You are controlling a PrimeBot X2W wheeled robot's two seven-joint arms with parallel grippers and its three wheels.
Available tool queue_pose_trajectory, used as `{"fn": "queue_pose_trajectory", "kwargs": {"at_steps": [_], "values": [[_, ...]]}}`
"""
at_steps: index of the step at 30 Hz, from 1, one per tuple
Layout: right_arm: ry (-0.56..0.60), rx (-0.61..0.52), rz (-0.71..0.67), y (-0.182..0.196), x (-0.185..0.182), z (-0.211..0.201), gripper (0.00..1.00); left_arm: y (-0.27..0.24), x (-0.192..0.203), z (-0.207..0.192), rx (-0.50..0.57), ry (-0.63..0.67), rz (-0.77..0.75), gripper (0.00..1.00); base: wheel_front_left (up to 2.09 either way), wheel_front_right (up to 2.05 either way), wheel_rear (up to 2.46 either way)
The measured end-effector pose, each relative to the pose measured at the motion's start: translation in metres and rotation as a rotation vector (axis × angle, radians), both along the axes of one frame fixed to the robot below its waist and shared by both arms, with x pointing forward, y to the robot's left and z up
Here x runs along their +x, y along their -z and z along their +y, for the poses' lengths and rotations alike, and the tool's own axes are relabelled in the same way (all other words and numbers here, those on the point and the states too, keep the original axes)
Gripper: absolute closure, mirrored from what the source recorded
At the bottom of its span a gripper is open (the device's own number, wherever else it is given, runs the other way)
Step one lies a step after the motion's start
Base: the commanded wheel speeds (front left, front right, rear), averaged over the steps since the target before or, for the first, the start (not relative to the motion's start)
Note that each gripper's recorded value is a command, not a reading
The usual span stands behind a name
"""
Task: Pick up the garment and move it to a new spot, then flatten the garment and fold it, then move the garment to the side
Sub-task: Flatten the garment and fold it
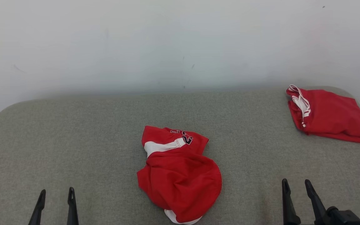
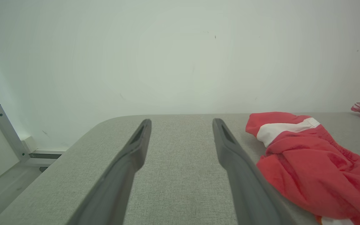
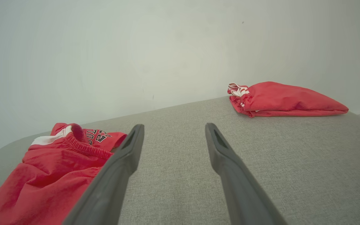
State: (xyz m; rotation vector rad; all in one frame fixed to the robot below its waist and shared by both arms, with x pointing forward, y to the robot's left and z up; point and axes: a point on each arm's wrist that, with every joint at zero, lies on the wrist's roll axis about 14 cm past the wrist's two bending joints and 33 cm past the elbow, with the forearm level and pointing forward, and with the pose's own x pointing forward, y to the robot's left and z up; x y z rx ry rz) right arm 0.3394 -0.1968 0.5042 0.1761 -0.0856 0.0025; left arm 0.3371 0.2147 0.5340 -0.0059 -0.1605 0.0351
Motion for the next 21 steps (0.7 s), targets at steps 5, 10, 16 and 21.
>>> {"fn": "queue_pose_trajectory", "kwargs": {"at_steps": [5,10,16,21], "values": [[-0.012,-0.015,0.006,0.002,-0.003,0.004,0.0,0.004,-0.001,-0.001,0.018,0.004,0.011,0.0,0.0,0.0,0.0],[-0.02,-0.04,-0.008,-0.003,-0.004,0.006,0.0,0.006,-0.001,-0.005,0.033,0.025,0.018,0.0,0.0,0.0,0.0],[-0.038,-0.053,-0.015,-0.005,-0.005,0.012,0.0,0.005,0.0,-0.009,0.047,0.039,0.021,0.0,0.0,0.0,0.0],[-0.049,-0.048,-0.014,-0.004,-0.006,0.016,0.0,0.003,0.001,-0.007,0.04,0.033,0.017,0.0,0.0,0.0,0.0]]}}
